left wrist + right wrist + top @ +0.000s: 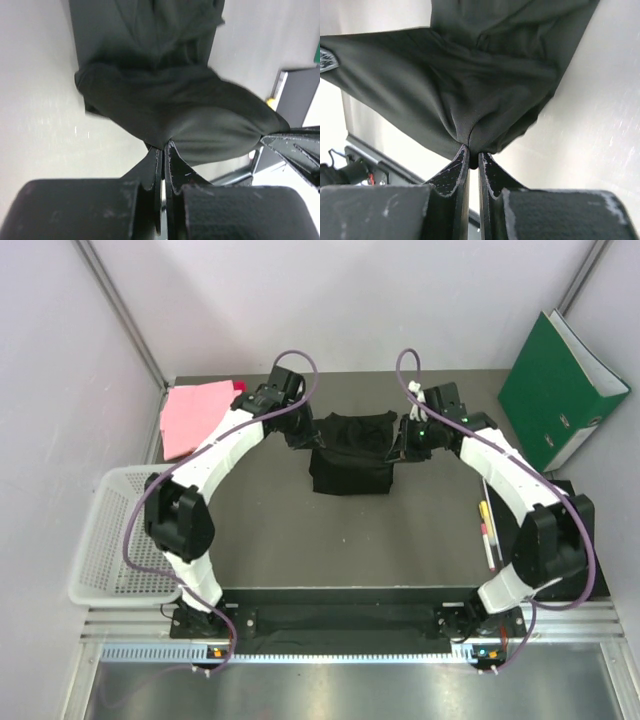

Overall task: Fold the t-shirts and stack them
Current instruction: Fold the long partially folded tshirt into a neat square

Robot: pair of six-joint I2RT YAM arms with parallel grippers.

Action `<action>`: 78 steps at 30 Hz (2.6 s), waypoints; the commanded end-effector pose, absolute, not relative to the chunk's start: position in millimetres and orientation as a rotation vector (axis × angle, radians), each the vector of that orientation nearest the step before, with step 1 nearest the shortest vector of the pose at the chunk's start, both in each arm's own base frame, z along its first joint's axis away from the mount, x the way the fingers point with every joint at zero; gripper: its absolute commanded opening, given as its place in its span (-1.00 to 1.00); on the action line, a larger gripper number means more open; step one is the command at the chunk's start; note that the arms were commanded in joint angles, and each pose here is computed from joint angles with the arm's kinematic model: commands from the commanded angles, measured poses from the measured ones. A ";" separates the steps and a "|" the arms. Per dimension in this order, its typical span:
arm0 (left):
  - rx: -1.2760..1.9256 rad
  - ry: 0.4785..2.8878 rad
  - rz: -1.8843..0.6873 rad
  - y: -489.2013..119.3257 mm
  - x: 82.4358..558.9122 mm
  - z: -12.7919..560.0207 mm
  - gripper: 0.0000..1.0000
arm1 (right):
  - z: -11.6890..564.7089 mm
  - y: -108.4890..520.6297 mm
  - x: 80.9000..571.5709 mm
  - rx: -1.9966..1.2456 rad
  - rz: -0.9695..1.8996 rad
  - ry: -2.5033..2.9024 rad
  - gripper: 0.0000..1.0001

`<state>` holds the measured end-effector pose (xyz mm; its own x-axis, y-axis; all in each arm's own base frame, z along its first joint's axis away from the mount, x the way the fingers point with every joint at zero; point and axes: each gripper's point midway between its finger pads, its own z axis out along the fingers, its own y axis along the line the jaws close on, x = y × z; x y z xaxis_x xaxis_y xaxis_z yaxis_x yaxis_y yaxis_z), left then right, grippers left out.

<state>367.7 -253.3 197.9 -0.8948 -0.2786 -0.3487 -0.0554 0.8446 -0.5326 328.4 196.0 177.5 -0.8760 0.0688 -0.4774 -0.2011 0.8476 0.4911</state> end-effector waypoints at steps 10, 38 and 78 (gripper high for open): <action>-0.219 2.461 -0.777 -258.9 454.9 213.3 -1.00 | 185.3 201.8 436.2 -0.125 0.691 2.400 -0.98; -0.345 2.397 -0.777 -191.6 555.0 159.6 0.60 | 194.1 141.8 559.7 0.206 0.422 2.132 0.99; -0.317 2.361 -1.175 -254.5 584.2 94.3 -0.78 | 82.5 170.3 520.8 0.349 0.884 2.409 0.93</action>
<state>570.1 -242.0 62.0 -0.8734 -0.4199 -0.2466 -0.0990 0.6489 -0.7544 505.4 169.9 66.3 -0.8359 0.4059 -0.3696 0.0923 0.7676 0.6343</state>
